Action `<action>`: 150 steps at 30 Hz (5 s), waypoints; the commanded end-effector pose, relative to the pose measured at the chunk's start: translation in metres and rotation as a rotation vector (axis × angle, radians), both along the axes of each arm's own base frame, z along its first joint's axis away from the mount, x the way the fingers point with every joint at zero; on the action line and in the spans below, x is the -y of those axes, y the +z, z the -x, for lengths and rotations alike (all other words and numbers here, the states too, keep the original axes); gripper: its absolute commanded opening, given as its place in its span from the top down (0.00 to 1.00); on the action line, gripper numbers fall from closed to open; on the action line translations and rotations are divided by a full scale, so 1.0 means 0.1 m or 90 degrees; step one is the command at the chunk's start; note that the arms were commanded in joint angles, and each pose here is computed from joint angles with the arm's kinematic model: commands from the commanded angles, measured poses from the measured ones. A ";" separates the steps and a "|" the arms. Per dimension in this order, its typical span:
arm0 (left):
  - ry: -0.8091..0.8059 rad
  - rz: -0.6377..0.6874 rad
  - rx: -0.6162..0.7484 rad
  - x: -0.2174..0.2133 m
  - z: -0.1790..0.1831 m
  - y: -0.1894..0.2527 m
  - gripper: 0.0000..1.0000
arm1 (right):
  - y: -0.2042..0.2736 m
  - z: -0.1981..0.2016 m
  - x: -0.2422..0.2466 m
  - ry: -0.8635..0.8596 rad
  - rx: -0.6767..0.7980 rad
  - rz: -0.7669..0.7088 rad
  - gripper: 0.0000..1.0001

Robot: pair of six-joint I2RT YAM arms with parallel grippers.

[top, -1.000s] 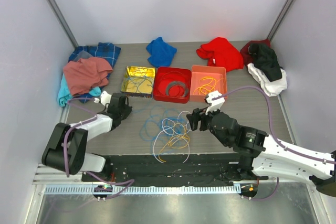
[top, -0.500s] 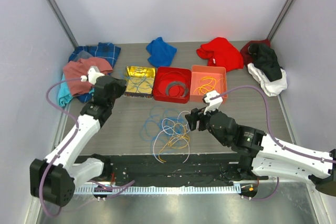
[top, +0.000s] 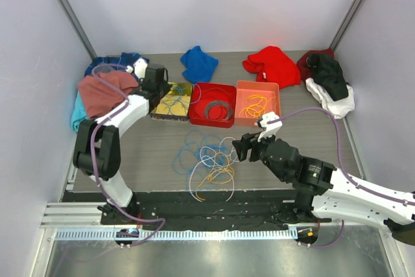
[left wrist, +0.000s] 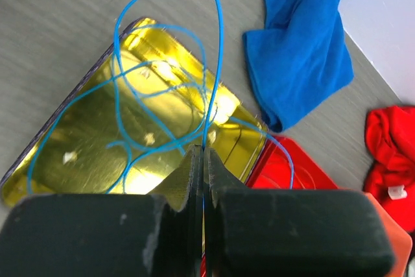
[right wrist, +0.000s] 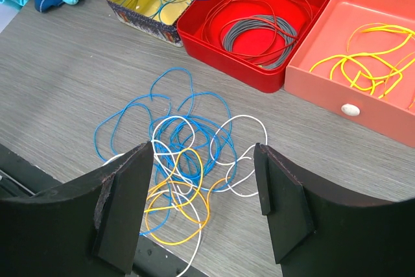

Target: Untangle the cables

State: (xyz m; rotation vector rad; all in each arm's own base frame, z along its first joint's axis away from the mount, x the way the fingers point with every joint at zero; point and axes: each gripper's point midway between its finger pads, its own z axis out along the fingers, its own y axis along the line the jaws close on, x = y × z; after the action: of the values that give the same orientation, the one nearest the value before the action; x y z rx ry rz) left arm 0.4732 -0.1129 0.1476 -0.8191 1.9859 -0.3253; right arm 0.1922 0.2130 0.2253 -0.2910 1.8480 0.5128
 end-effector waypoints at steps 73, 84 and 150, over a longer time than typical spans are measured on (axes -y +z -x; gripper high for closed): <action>-0.064 -0.167 -0.089 0.06 -0.18 -0.27 1.00 | -0.04 -0.01 0.10 -0.030 -0.004 -0.024 0.29; -0.067 -0.243 -0.094 0.05 -0.07 -0.26 0.64 | -0.08 -0.04 0.05 -0.028 -0.007 -0.008 0.29; -0.320 -0.101 -0.023 1.61 1.54 -0.49 1.00 | -0.10 -0.02 -0.04 -0.012 -0.020 -0.019 0.29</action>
State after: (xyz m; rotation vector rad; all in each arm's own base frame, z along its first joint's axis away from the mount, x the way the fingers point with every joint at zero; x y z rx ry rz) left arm 0.3101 -0.2758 0.0372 -0.2277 2.3600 -0.3969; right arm 0.1900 0.2172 0.2002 -0.2861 1.9084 0.5196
